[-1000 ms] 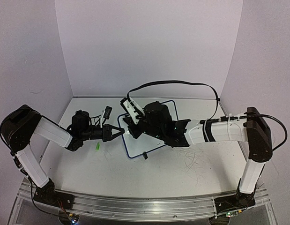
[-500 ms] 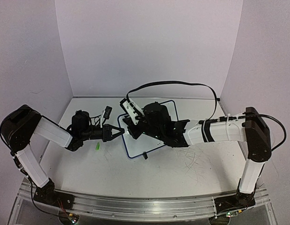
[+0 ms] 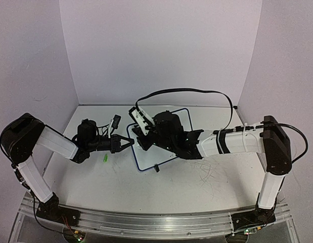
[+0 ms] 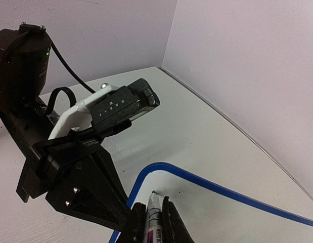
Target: Write a sentence on the whiteboard
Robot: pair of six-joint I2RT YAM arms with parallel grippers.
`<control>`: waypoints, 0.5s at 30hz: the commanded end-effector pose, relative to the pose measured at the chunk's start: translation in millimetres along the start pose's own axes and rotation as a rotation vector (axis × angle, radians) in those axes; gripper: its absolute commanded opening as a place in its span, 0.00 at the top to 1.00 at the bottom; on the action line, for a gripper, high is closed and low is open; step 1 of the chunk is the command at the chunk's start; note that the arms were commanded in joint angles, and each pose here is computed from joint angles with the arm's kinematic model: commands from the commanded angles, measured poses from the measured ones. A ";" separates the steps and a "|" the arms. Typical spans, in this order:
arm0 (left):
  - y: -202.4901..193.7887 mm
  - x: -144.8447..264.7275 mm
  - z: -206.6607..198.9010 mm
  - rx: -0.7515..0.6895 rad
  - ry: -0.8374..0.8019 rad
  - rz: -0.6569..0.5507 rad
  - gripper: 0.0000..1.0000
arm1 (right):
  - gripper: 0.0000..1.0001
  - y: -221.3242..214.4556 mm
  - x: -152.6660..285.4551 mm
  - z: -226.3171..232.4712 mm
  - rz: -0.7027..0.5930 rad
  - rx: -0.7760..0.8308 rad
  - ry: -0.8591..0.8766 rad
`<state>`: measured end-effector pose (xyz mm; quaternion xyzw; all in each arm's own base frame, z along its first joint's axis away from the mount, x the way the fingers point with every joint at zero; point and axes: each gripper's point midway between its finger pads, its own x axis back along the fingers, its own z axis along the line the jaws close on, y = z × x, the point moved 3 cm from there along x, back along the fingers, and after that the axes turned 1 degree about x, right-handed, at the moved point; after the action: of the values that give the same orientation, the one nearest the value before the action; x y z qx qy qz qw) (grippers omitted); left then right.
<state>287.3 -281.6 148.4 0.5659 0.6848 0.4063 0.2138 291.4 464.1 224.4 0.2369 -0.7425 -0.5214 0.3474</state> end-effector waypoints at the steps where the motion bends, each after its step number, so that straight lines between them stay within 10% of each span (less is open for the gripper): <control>1: 3.3 -4.6 -5.9 -0.016 -0.041 0.011 1.00 | 1.00 6.7 -3.1 -4.4 -0.027 -0.017 -0.038; 15: 6.3 -3.8 -8.1 -0.021 -0.043 0.005 1.00 | 1.00 2.8 2.4 -8.1 -0.013 -0.022 -0.059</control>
<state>287.5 -281.3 148.3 0.5657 0.6852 0.4062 0.2132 293.3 462.4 224.1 0.2294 -0.7445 -0.5253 0.3422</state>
